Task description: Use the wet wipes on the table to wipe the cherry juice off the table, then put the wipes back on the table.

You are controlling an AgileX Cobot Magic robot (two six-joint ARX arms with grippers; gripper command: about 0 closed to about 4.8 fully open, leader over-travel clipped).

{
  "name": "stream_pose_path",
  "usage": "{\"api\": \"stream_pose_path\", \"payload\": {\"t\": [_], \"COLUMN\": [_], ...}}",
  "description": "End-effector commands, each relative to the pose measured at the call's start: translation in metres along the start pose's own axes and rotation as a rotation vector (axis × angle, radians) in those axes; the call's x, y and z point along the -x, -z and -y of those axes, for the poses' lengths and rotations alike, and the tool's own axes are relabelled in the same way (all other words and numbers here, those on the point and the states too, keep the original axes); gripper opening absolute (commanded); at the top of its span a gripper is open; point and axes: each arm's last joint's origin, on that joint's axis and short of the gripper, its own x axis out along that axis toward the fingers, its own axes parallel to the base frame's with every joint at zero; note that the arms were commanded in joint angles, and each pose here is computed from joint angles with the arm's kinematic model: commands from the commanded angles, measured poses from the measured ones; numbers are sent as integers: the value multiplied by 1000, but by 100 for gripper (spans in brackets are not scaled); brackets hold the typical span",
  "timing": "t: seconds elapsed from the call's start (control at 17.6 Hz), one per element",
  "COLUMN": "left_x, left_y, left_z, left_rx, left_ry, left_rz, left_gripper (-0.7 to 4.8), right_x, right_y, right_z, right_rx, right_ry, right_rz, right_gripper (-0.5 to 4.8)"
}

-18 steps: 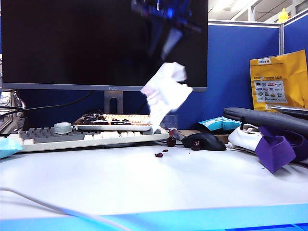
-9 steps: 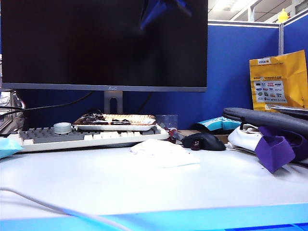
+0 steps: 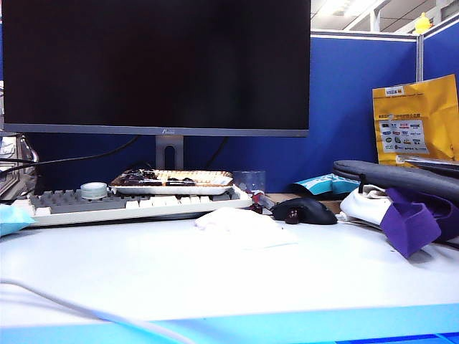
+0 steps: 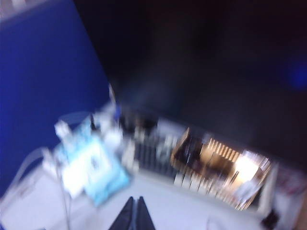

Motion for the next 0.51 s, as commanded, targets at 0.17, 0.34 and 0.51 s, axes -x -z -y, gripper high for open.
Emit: {"api": "stream_pose_path", "payload": {"t": [0.17, 0.34, 0.51], "left_x": [0, 0, 0], "left_y": [3, 3, 3], "left_z": [0, 0, 0], "left_rx": [0, 0, 0], "left_ry": [1, 1, 1], "left_rz": [-13, -13, -13], "left_gripper": [-4, -4, -4], "right_x": [125, 225, 308], "right_y": [-14, -3, 24], "right_z": [-37, -62, -80], "right_rx": [67, 86, 85], "right_ry": [37, 140, 235], "right_rz": [252, 462, 618], "right_gripper": [-6, -6, -6]}}
